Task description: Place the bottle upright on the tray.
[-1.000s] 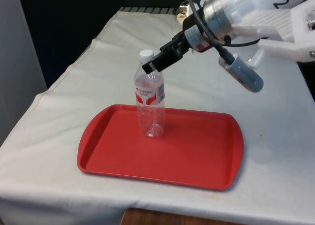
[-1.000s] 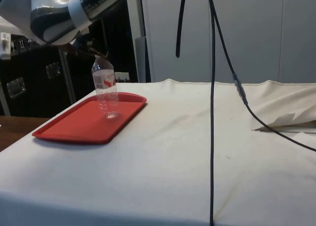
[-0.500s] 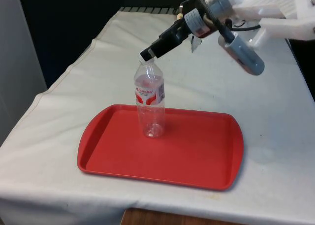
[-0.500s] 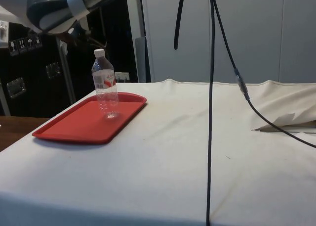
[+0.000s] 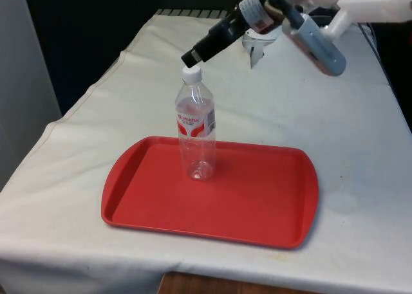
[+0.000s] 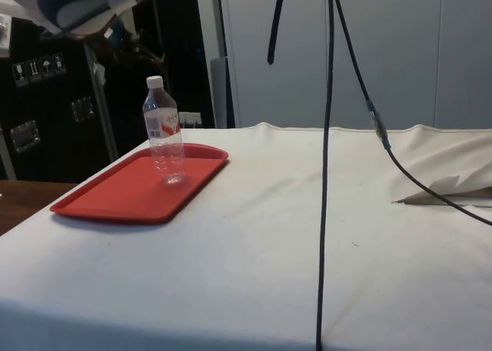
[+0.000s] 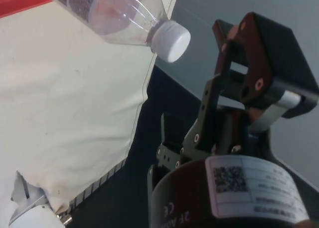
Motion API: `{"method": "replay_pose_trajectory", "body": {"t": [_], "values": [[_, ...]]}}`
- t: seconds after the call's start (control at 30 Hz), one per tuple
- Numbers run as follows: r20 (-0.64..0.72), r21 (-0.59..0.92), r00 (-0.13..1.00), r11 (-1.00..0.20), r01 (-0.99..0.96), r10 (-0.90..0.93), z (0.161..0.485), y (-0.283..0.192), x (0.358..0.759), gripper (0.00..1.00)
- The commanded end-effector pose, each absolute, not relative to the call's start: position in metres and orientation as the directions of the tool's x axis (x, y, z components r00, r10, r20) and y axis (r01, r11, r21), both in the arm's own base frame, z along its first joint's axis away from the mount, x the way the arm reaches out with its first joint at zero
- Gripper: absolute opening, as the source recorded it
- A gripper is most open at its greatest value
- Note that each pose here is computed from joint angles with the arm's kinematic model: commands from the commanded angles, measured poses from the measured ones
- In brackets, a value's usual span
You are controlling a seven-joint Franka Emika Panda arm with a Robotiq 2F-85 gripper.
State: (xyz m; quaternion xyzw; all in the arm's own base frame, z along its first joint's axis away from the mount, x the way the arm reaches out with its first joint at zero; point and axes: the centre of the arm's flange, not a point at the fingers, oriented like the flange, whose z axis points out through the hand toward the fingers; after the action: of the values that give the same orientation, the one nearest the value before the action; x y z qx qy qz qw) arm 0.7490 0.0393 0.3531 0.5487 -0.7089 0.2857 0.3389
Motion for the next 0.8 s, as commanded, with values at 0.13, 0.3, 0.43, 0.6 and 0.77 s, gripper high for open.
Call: {"method": "replay_pose_trajectory", "body": {"t": [0.13,0.3,0.43,0.6,0.77], "values": [[0.773,-0.03,-0.172,0.236,-0.971,-0.611,0.359,0.036,0.75,1.0],[0.755,-0.025,-0.177,0.241,-0.97,-0.632,0.365,0.032,0.75,1.0],[0.743,-0.022,-0.179,0.244,-0.97,-0.644,0.367,0.029,0.751,1.0],[0.723,-0.016,-0.184,0.25,-0.968,-0.666,0.372,0.024,0.751,1.0],[0.709,-0.011,-0.187,0.254,-0.967,-0.68,0.379,0.021,0.75,1.0]]}}
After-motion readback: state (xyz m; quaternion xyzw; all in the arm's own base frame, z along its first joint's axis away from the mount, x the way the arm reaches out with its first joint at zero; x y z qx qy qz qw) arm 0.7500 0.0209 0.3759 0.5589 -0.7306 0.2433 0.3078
